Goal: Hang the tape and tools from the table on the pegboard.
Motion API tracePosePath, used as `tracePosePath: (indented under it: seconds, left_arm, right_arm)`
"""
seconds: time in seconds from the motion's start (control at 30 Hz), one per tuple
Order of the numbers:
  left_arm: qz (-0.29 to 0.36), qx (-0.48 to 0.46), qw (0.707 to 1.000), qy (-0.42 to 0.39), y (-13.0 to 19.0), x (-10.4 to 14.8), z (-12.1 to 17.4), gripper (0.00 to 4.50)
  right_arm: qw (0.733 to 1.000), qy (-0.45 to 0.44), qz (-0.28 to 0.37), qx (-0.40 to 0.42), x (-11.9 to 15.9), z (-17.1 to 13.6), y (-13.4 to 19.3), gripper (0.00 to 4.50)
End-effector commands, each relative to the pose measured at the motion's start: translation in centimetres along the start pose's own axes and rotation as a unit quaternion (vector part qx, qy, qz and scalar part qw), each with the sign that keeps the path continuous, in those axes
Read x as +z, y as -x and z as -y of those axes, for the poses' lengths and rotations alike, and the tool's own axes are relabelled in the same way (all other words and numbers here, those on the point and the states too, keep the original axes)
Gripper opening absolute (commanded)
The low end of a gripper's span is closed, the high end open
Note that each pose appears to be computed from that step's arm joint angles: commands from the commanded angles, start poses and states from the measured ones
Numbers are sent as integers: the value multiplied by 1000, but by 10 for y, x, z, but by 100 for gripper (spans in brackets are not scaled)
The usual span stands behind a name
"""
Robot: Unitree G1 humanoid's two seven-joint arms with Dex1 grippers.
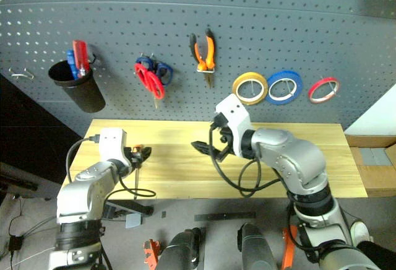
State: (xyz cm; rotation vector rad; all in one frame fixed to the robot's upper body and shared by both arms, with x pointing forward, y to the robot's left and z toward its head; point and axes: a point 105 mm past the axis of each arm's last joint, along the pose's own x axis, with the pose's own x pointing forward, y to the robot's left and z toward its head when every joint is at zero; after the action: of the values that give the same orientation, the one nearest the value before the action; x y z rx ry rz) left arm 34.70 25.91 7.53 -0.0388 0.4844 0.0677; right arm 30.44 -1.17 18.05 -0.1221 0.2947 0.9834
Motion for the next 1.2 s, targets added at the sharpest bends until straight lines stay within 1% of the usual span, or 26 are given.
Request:
tracePosePath:
  seconds: [0.03,0.1,0.2,0.33,0.47,0.6,0.7,0.73,0.83,0.9,0.93,1.0,1.03,1.13,1.2]
  left_arm:
    - [-47,18,998,47,-6,-4,-10,362]
    - [-67,14,996,50,-12,-6,-9,362]
    - [-98,24,993,57,-23,-13,-16,362]
    - [-123,38,990,57,-33,-23,-25,362]
    - [-130,63,987,72,-41,-26,-39,362]
    - [-128,63,987,81,-47,-27,-39,362]
    - [-121,58,988,78,-51,-25,-37,307]
    - [-117,56,988,78,-52,-25,-37,279]
    - [-104,51,990,78,-51,-22,-39,176]
    - [-100,54,990,80,-48,-23,-43,113]
    - [-97,54,991,78,-47,-23,-44,90]
    - [-84,52,992,78,-43,-20,-45,91]
    - [-69,47,992,90,-41,-17,-44,91]
    - [-11,31,994,105,-27,-1,-39,91]
    - [36,24,995,87,-15,13,-34,91]
  right_arm:
    - [1000,10,7,5,10,-10,0,450]
    - [1000,10,0,9,11,-11,-4,450]
    - [1000,11,-6,12,17,-11,-10,450]
    - [999,25,-9,20,24,-12,-13,450]
    - [999,37,-8,30,29,-15,-17,450]
    - [999,42,-6,29,32,-15,-18,450]
    - [999,45,-4,27,33,-14,-19,450]
    - [999,47,-4,26,33,-13,-18,450]
    - [998,57,-3,22,35,-12,-17,450]
    - [998,61,-2,22,36,-11,-16,450]
    - [998,64,0,22,36,-11,-15,450]
    - [997,72,5,22,38,-12,-14,450]
    - [996,81,10,22,40,-13,-13,450]
    - [989,139,43,29,49,-19,-7,450]
    - [982,168,77,45,58,-28,-1,450]
